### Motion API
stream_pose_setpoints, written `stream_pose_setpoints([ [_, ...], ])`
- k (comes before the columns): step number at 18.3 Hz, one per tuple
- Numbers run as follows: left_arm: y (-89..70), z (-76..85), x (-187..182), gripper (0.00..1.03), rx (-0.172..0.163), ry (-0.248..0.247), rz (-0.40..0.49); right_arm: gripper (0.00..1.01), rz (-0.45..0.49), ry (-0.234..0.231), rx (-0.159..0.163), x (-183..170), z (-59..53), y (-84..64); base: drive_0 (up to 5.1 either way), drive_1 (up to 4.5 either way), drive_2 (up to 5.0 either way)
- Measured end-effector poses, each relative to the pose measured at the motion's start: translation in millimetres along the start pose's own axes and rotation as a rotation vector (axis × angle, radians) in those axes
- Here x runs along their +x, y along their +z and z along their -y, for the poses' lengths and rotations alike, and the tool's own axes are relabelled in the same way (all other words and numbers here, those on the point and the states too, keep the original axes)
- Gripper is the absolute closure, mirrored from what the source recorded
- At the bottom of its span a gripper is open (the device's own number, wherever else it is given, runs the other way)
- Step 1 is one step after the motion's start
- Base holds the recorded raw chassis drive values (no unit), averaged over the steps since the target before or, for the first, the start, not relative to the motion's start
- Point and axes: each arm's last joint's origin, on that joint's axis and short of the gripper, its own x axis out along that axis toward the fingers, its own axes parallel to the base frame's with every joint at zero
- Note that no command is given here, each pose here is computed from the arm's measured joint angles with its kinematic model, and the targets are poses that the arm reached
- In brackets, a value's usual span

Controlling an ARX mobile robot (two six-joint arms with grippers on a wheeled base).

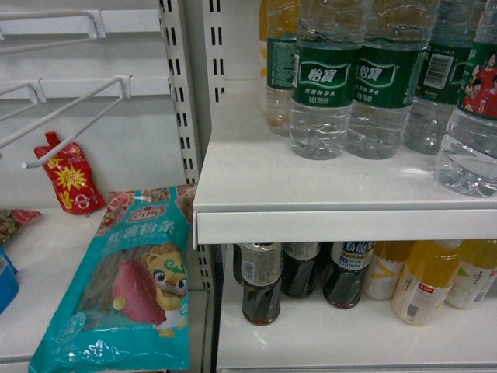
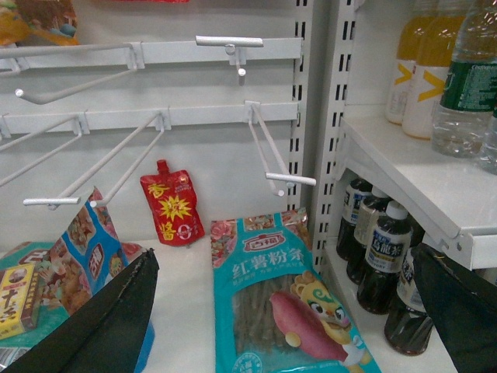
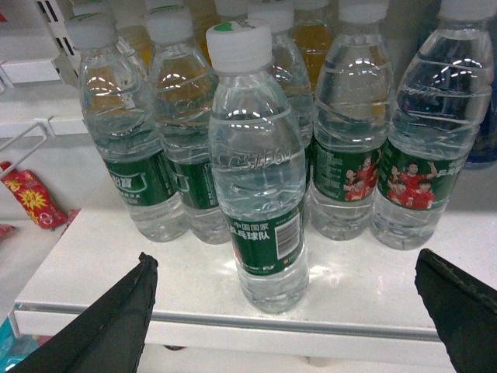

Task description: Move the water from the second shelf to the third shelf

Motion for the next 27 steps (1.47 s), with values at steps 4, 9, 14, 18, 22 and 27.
stream_pose_setpoints([
  [4,0.0,0.0,0,0.05,0.000,0.000,0.000,0.03,0.036,-0.064,0.030,-27,7.5,-4.9,0.0,0.00,0.0],
  [9,0.0,0.0,0,0.05,0.000,0.000,0.000,0.46,0.223,-0.172,-0.058,-45,3.0,-49.2,0.0,0.00,0.0],
  [14,0.0,0.0,0,0.05,0.000,0.000,0.000,0.99,0.249,-0.171,-0.075,-52,3.7,-85.7,0.0,0.00,0.0],
  [18,0.0,0.0,0,0.05,0.000,0.000,0.000,0.99,0.225,-0.172,-0.073,-52,5.2,-112.3,0.0,0.00,0.0],
  [22,0.0,0.0,0,0.05,0.000,0.000,0.000,0.99,0.214,-0.172,-0.072,-56,5.1,-124.1,0.0,0.00,0.0],
  [27,0.0,0.0,0,0.05,0.000,0.000,0.000,0.99,0.221,-0.172,-0.073,-59,5.2,-134.0,0.0,0.00,0.0],
])
